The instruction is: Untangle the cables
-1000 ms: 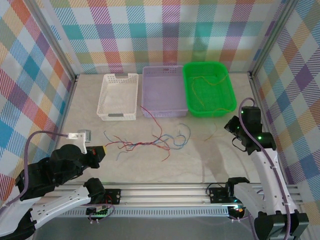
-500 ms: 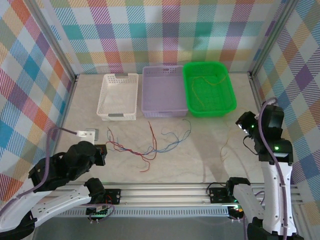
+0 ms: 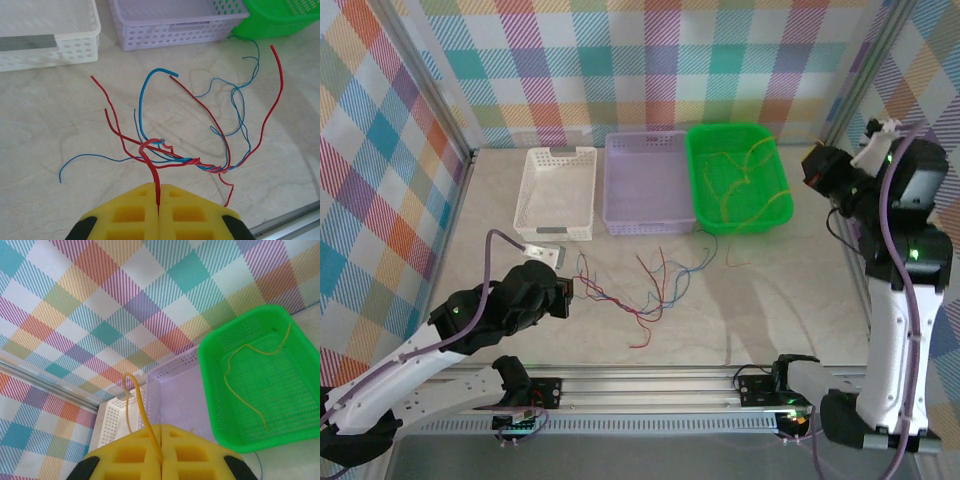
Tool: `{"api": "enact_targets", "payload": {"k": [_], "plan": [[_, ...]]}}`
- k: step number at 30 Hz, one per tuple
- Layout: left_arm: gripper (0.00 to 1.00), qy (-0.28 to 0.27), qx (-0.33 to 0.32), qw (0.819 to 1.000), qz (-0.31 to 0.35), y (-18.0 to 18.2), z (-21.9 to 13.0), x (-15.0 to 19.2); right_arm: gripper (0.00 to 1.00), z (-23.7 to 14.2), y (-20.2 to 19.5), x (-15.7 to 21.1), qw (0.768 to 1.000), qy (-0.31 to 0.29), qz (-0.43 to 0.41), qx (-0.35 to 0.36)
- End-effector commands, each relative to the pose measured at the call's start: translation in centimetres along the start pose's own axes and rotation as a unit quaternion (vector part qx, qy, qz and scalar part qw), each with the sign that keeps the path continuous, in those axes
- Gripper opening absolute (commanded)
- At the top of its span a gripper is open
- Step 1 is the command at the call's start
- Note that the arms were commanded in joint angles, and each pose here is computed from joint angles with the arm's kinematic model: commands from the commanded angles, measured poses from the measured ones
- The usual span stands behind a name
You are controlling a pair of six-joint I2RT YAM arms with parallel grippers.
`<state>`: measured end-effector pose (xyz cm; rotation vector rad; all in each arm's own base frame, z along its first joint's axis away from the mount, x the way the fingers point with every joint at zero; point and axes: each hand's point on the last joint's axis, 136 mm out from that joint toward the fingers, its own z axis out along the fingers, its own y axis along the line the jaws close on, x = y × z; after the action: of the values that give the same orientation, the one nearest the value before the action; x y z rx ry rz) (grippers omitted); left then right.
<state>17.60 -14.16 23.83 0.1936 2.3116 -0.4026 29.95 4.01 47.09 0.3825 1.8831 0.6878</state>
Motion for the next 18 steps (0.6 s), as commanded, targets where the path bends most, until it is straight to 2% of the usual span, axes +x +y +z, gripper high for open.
{"api": "enact_targets", "payload": {"k": [1, 8, 18], "plan": [[0.0, -0.014, 0.02, 1.0, 0.001, -0.7, 0.1, -0.6, 0.0, 2.9, 1.1, -1.5, 1.0, 0.008, -0.01, -0.028], [0.0, -0.002, 0.043, 0.999, 0.0, -1.7, 1.0, 0.0, 0.0, 9.5, 1.7, -3.9, 0.999, 0.022, -0.031, -0.026], [0.0, 0.006, 0.063, 0.998, 0.0, -2.8, 1.9, 0.3, 0.0, 16.1, 0.0, -5.5, 0.997, 0.027, -0.071, 0.008]]}}
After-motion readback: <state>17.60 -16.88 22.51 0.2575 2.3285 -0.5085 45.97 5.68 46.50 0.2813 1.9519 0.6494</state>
